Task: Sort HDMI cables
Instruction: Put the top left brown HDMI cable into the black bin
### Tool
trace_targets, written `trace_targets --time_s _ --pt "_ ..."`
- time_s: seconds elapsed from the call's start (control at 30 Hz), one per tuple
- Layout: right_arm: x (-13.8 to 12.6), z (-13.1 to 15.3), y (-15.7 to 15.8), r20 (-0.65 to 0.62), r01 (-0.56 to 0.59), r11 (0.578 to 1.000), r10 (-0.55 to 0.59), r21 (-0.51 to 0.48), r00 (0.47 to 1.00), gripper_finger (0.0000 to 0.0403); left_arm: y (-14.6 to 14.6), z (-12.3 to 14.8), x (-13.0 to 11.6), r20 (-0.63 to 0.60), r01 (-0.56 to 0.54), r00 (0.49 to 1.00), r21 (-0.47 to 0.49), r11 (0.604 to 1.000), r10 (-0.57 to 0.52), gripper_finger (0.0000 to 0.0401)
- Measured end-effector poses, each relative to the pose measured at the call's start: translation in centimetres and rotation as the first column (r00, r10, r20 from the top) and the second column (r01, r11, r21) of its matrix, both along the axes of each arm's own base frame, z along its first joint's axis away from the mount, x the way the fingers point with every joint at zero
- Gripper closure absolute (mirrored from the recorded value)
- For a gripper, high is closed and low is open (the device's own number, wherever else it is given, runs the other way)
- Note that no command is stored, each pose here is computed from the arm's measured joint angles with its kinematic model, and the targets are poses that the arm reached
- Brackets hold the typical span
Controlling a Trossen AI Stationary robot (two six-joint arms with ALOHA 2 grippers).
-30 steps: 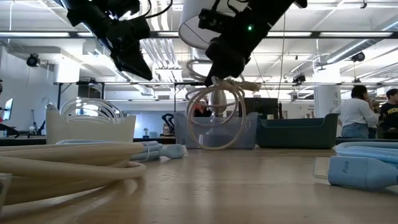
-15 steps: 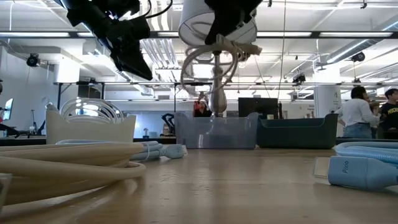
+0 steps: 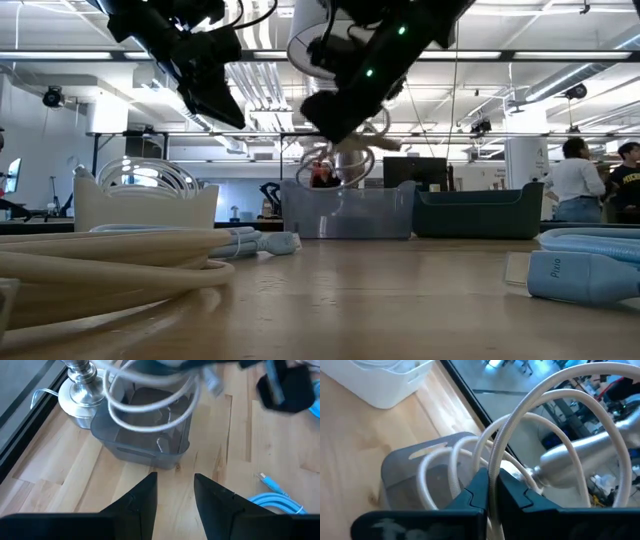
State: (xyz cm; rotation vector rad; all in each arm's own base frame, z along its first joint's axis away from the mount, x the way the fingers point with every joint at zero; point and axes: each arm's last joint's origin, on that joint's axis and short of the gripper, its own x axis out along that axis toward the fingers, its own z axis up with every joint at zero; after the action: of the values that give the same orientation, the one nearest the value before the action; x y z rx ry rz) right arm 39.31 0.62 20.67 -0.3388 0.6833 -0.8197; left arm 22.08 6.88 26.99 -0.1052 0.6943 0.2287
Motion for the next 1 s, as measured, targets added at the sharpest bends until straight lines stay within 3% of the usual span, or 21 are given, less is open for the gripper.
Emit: trace_targets --time_s 0.4,0.67,0.9,1.0 --pt "1.6 -6.2 -0.9 -0.152 0.018 1.0 -0.02 -0.013 0.988 0.0367 0.0 0.0 0.0 -0.002 0.0 1.0 -0.001 1.0 0.0 0.0268" --pt "1.8 -5.9 -1.3 -0.161 0.023 1.0 -0.024 -0.004 0.987 0.0313 0.0 0.0 0.0 -0.002 0.0 1.0 -0.001 1.0 0.0 0.0268" --pt "1.1 -4.2 -1.1 -0.117 -0.029 0.988 0.047 0.152 0.992 0.0276 0.0 0.0 0.0 -0.002 -0.001 1.0 -0.002 1.0 0.001 0.0268" --pt "0.6 -3.4 -1.0 -0.119 -0.012 0.986 0.032 0.166 0.992 0.0264 0.0 0.0 0.0 -0.001 -0.001 1.0 -0.002 1.0 0.001 0.0268"
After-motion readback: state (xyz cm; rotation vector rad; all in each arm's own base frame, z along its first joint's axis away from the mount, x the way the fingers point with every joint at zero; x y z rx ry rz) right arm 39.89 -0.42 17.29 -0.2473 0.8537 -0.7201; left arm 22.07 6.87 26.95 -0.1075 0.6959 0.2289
